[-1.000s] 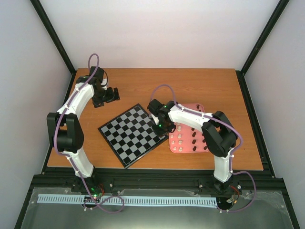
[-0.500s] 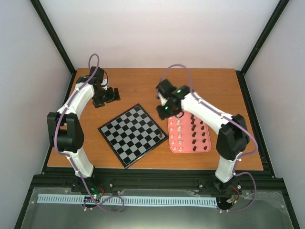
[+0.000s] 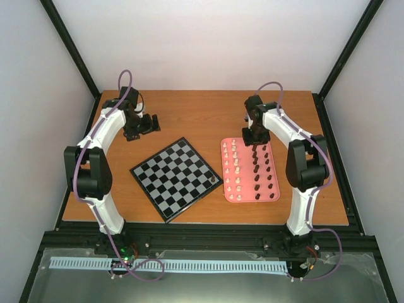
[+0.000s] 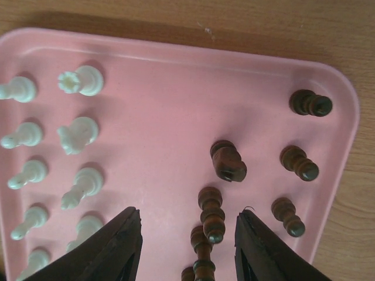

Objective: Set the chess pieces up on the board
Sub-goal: Pick up the chess piece from the storage box.

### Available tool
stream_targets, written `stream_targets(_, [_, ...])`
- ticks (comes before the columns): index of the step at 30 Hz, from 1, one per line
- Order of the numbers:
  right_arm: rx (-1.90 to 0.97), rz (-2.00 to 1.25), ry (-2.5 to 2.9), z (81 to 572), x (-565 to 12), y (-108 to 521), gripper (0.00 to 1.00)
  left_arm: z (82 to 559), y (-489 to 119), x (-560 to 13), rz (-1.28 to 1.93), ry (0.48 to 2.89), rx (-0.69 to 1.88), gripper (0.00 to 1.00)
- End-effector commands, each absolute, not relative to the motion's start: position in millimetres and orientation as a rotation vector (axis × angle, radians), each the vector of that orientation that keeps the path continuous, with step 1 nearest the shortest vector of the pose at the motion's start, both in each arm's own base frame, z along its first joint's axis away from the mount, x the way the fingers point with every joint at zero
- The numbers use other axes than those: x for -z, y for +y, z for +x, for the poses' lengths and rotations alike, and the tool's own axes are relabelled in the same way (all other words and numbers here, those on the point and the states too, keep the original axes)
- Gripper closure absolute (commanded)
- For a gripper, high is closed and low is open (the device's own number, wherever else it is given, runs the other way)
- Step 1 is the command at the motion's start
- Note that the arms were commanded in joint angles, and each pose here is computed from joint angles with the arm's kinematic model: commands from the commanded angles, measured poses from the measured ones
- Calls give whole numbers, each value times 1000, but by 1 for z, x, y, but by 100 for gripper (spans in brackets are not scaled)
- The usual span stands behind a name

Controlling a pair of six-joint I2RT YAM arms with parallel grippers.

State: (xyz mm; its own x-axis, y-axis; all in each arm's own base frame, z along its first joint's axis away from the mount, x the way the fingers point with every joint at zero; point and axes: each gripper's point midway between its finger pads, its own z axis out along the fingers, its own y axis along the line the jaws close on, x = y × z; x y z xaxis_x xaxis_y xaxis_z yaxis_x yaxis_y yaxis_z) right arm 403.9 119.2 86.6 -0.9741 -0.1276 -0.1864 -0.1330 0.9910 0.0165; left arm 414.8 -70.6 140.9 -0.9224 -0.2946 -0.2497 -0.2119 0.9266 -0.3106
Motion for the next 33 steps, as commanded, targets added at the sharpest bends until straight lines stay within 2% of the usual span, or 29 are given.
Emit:
stream_targets(1, [-15,-240,2979,405,-71,112,55,422,-73,-145,-375,2781,416,0])
stream_targets(20, [43,-211,3031,415,-36,97,56,428,-73,-136,-383,2807,407,0])
stream_targets(24, [42,-218,3035,418,-31,97,63,430,-72,-136,-383,2806,401,0])
stream_targets(33, [15,-226,3021,426,-32,102,66,431,-72,-134,-385,2813,400,0])
